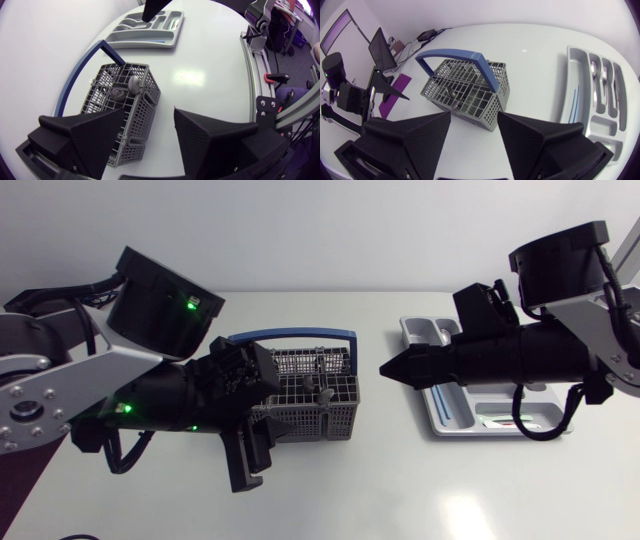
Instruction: Unload the cutlery basket into the drawer organizer.
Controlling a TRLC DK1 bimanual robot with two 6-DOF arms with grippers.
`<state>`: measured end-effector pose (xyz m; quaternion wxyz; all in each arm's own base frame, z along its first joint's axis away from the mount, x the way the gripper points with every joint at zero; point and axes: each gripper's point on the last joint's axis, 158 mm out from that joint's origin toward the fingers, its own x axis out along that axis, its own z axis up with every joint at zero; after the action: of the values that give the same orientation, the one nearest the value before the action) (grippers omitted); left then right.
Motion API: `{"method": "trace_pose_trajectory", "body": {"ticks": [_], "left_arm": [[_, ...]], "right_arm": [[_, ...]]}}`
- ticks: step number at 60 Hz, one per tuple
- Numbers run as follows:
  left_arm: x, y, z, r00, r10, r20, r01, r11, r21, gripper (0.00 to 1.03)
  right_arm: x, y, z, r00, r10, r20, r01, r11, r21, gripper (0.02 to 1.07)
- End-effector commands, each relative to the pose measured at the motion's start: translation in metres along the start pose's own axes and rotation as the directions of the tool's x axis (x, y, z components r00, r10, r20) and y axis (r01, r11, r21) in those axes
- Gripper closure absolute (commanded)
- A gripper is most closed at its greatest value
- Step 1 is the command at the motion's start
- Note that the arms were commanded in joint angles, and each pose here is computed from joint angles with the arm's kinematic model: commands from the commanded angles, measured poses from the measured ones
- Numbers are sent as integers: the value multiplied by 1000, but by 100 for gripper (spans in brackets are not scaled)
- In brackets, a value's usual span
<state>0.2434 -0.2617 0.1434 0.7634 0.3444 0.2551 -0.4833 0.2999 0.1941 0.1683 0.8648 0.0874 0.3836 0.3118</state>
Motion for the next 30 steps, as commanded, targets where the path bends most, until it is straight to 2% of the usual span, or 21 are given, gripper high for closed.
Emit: {"method": "trace_pose_trajectory", "body": {"ticks": [1, 7, 11, 17, 20, 23, 27, 30], "left_arm": [[2, 2, -2, 1000, 7, -6, -7, 1000, 19, 17], [1, 1, -4, 1000, 8, -8, -8, 1000, 19, 17], [0, 2, -4, 1000, 13, -9, -12, 1000, 19, 17], [-2, 1, -4, 1000, 12, -7, -12, 1000, 19, 17], [-3, 1, -5, 1000, 12, -9, -11, 1000, 19, 17], [-3, 1, -6, 1000, 13, -11, -13, 1000, 18, 17], [-4, 1, -6, 1000, 17, -8, -17, 1000, 18, 17], [-5, 2, -5, 1000, 20, -7, -20, 1000, 19, 17]], "right_arm": [[6, 13, 7, 999, 34, 15, -35, 998, 59, 39], [14, 23, 10, 997, 59, 58, -61, 997, 45, 48], [17, 33, 12, 995, 79, 68, -79, 997, -10, 57], [24, 22, 7, 1000, 10, 26, -10, 1000, -1, 57], [28, 19, 4, 1000, -1, -2, 1, 999, 43, 56], [31, 20, 1, 1000, 1, -27, 1, 997, 78, 49], [33, 22, -3, 999, 7, -45, -1, 993, 122, 29], [34, 28, -6, 998, 20, -57, -13, 991, 130, 29]]}}
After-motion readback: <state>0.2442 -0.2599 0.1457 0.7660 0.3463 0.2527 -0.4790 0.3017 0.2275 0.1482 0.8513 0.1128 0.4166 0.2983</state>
